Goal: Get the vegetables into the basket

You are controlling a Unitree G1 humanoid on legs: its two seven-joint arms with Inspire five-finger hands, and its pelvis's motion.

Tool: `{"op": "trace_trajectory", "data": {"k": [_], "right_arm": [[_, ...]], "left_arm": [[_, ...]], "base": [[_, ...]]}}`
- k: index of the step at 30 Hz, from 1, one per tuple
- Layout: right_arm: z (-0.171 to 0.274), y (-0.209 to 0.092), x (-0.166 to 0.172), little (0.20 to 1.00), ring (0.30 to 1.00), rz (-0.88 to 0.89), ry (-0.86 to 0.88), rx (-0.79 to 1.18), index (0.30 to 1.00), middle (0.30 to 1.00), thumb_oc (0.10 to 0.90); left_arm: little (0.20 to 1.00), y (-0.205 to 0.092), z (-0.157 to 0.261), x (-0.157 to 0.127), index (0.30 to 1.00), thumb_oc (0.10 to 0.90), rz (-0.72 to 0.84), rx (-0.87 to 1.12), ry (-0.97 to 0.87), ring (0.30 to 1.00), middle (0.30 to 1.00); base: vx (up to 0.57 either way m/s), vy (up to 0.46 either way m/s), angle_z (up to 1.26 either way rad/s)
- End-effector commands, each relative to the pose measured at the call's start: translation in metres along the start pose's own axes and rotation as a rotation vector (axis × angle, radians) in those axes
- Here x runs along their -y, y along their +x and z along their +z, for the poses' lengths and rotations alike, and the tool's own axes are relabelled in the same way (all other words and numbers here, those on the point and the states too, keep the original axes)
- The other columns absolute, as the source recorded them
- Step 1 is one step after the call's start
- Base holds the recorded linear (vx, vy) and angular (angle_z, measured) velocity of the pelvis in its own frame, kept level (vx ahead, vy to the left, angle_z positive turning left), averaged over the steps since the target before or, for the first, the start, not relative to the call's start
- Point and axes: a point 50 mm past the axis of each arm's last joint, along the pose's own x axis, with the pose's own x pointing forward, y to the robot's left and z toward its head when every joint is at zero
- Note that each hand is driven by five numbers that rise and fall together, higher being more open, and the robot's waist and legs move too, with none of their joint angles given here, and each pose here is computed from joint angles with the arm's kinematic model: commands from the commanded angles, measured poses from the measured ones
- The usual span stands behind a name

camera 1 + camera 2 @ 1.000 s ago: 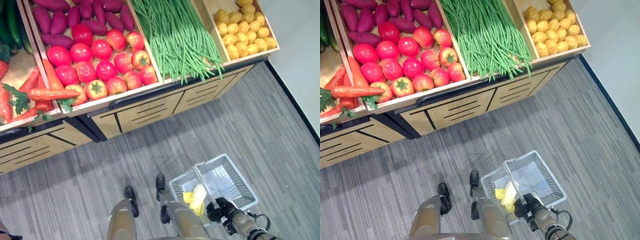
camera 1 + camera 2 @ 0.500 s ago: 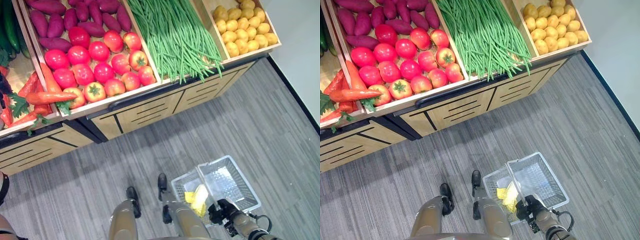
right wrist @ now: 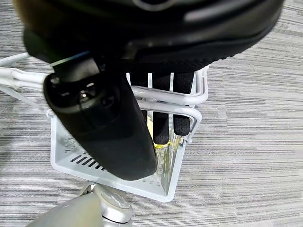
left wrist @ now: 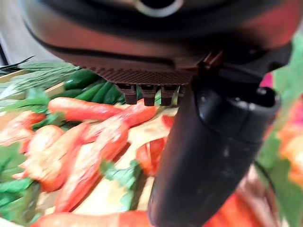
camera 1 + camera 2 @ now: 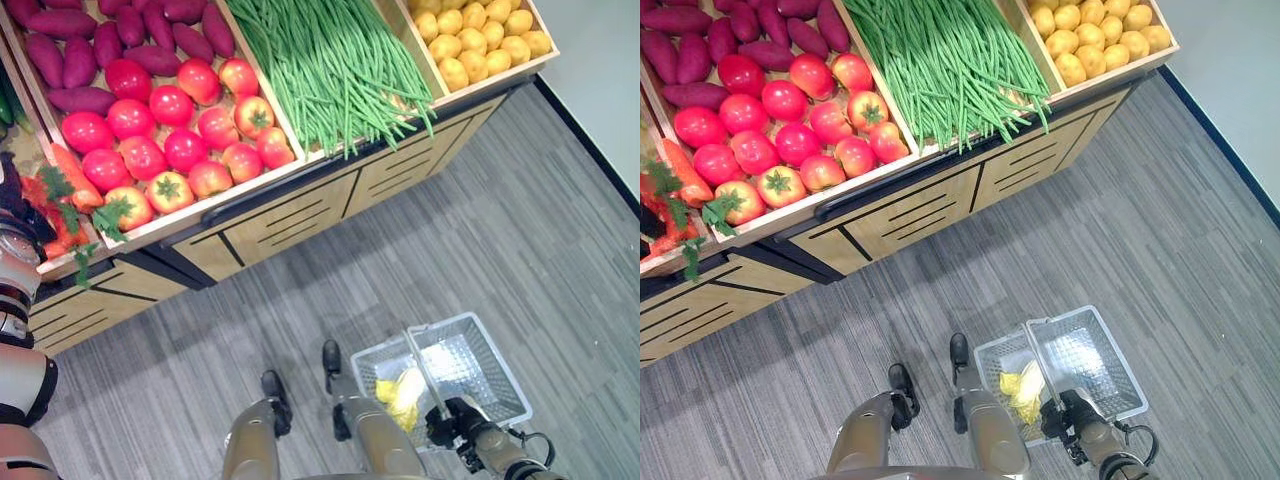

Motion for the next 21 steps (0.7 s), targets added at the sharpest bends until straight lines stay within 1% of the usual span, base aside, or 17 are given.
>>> {"op": "trace_trajectory", "data": {"k": [1, 6, 12, 15, 16, 17, 18, 21], "right_arm": [[-0.048, -0.010, 0.022, 0.300, 0.300, -0.046, -0.072, -0.162, 0.300, 0.300, 0.400], [-0.045, -0.009, 0.022, 0.300, 0.300, -0.042, -0.070, -0.152, 0.300, 0.300, 0.400], [-0.044, -0.009, 0.020, 0.300, 0.300, -0.030, -0.074, -0.139, 0.300, 0.300, 0.400], [-0.040, -0.008, 0.018, 0.300, 0.300, -0.022, -0.075, -0.121, 0.300, 0.300, 0.400], [-0.039, -0.008, 0.017, 0.300, 0.300, -0.017, -0.076, -0.116, 0.300, 0.300, 0.400], [-0.039, -0.008, 0.016, 0.300, 0.300, -0.015, -0.074, -0.113, 0.300, 0.300, 0.400], [-0.037, -0.007, 0.014, 0.300, 0.300, -0.006, -0.073, -0.108, 0.300, 0.300, 0.400], [-0.035, -0.007, 0.012, 0.300, 0.300, 0.000, -0.072, -0.100, 0.300, 0.300, 0.400]], "left_arm": [[1.000, 0.005, -0.014, -0.042, 1.000, 0.900, 0.132, -0.059, -0.039, 1.000, 1.000], [1.000, 0.005, -0.031, -0.050, 1.000, 0.900, 0.132, -0.124, -0.008, 1.000, 1.000], [1.000, 0.007, -0.031, -0.065, 1.000, 0.900, 0.157, -0.136, 0.001, 1.000, 1.000], [1.000, 0.008, -0.023, -0.079, 1.000, 0.900, 0.189, -0.111, 0.021, 1.000, 1.000], [0.805, 0.009, -0.017, -0.082, 0.805, 0.761, 0.195, -0.094, 0.030, 0.805, 0.805], [0.382, 0.009, -0.013, -0.084, 0.382, 0.459, 0.199, -0.081, 0.033, 0.382, 0.382], [0.300, 0.010, -0.005, -0.086, 0.300, 0.400, 0.210, -0.052, 0.040, 0.300, 0.300], [0.300, 0.010, 0.005, -0.086, 0.300, 0.400, 0.215, -0.018, 0.034, 0.300, 0.300]], "base": [[0.00, 0.000, 0.00], [0.00, 0.000, 0.01], [0.00, 0.013, 0.06], [-0.01, 0.038, 0.08], [0.00, 0.041, 0.15], [0.01, 0.062, 0.10], [0.01, 0.057, 0.05], [0.02, 0.049, -0.04]]}}
